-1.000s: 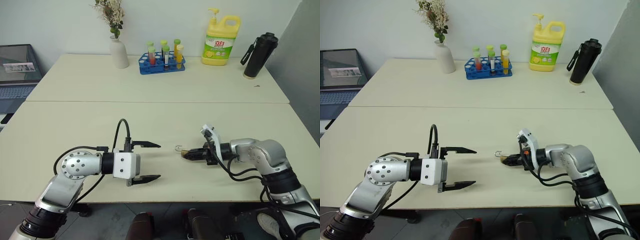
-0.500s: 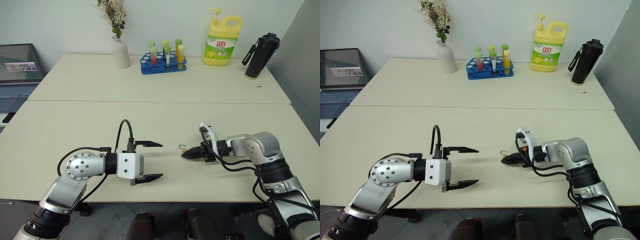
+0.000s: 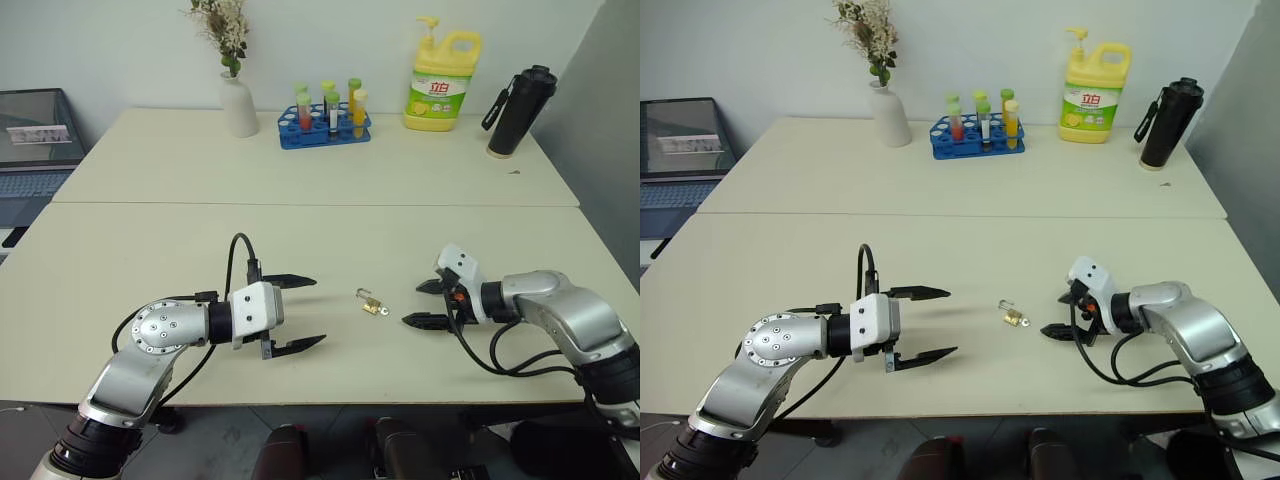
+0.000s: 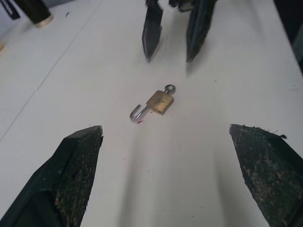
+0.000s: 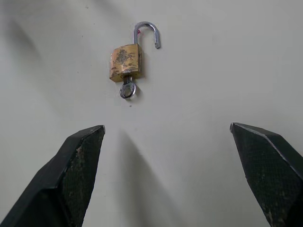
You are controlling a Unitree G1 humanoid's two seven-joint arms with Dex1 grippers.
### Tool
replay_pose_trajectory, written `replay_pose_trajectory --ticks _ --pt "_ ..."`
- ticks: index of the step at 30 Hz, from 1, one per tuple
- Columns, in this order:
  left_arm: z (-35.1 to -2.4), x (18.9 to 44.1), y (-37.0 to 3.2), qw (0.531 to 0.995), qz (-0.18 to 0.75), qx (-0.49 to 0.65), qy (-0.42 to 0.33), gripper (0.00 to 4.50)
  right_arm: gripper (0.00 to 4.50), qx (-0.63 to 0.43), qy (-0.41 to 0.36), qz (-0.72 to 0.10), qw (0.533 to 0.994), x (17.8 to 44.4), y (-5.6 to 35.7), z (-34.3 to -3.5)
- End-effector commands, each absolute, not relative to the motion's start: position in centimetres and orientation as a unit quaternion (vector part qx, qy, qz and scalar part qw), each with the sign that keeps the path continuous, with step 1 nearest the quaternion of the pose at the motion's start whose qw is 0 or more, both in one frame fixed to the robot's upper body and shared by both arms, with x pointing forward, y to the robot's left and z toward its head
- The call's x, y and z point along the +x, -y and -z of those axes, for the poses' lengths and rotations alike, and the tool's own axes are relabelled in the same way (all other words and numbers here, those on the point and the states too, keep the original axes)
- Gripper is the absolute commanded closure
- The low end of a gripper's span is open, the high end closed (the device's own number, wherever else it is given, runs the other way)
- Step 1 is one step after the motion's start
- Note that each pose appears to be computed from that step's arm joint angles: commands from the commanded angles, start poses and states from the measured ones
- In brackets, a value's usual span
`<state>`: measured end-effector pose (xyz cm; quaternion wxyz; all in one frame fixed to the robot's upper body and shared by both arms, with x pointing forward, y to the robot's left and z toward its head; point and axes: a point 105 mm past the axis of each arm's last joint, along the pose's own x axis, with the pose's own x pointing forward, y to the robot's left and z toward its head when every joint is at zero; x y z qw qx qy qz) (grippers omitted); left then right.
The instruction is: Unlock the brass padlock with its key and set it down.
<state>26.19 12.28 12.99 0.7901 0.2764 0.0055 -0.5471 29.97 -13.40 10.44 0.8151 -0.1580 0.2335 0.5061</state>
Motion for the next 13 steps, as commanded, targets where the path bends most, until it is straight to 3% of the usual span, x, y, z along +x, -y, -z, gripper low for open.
replay_pose_trajectory --ticks 1,13 --pt "-14.5 26.3 -12.3 0.798 0.535 0.277 0.012 0.0 0.05 -0.189 -0.162 -0.517 0.819 29.9 12.9 -12.9" --pt "-13.7 25.4 -12.5 0.763 0.588 0.268 -0.02 0.0 0.05 -0.214 -0.137 -0.522 0.814 28.4 13.4 -12.9"
